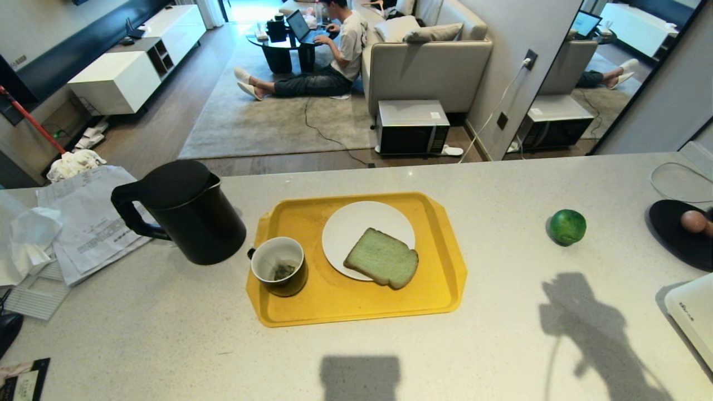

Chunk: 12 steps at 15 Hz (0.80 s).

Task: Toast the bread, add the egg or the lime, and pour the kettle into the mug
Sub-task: Pick up the bread slice

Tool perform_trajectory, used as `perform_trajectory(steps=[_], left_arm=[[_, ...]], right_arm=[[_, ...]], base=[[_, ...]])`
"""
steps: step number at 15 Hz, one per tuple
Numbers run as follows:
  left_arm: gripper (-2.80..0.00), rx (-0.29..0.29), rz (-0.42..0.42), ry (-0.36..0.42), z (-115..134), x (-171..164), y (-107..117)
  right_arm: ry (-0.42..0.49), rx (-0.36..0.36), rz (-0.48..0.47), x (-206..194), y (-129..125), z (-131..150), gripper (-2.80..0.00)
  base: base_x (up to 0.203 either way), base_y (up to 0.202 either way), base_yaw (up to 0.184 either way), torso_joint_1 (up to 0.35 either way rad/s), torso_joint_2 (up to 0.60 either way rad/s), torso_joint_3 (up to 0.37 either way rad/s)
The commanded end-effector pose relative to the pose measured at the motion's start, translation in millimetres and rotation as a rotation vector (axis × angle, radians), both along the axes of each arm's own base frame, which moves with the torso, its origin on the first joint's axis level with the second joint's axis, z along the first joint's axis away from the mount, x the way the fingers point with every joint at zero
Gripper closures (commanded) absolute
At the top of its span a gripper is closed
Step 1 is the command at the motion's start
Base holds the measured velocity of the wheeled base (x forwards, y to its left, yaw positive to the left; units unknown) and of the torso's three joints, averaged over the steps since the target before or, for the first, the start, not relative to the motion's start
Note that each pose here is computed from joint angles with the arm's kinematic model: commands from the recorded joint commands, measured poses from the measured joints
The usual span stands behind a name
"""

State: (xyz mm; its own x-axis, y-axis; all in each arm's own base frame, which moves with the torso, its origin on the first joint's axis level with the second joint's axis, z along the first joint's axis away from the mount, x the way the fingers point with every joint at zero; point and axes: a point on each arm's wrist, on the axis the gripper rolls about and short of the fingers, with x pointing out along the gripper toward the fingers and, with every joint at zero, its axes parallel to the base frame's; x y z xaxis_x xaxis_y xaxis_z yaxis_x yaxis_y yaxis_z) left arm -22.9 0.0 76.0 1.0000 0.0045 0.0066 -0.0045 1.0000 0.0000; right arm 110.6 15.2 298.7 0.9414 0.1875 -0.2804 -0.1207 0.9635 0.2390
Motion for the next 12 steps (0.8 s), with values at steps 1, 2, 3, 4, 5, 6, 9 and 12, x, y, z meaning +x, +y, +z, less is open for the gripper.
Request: perform_trajectory(steps=[1, 2, 3, 4, 5, 6, 9, 12], left_arm=[[0.00, 0.000, 0.002, 0.000, 0, 0, 0], [0.00, 0.000, 0.000, 0.000, 0, 0, 0], [0.00, 0.000, 0.002, 0.000, 0, 0, 0], [0.00, 0.000, 0.000, 0.000, 0, 0, 0], [0.00, 0.000, 0.000, 0.000, 0, 0, 0], [0.00, 0.000, 0.001, 0.000, 0, 0, 0], [0.00, 0.000, 0.000, 0.000, 0, 0, 0], [0.00, 0.000, 0.001, 0.000, 0, 0, 0]], right_arm=[[0.341, 0.105, 0.102, 75, 44, 0, 0.00], [0.464, 0.124, 0.116, 84, 60, -9, 0.00], [0.562, 0.121, 0.117, 92, 71, -19, 0.00], [0.648, 0.103, 0.116, 99, 80, -29, 0.00], [0.722, 0.080, 0.115, 104, 87, -39, 0.00], [0.772, 0.064, 0.113, 111, 92, -46, 0.00], [0.876, 0.048, 0.123, 133, 105, -67, 0.00], [0.924, 0.087, 0.172, 151, 115, -75, -2.80]], base=[[0.000, 0.000, 0.000, 0.000, 0.00, 0.000], [0.000, 0.000, 0.000, 0.000, 0.00, 0.000], [0.000, 0.000, 0.000, 0.000, 0.00, 0.000], [0.000, 0.000, 0.000, 0.000, 0.00, 0.000], [0.000, 0.000, 0.000, 0.000, 0.00, 0.000], [0.000, 0.000, 0.000, 0.000, 0.00, 0.000], [0.000, 0.000, 0.000, 0.000, 0.00, 0.000], [0.000, 0.000, 0.000, 0.000, 0.00, 0.000]])
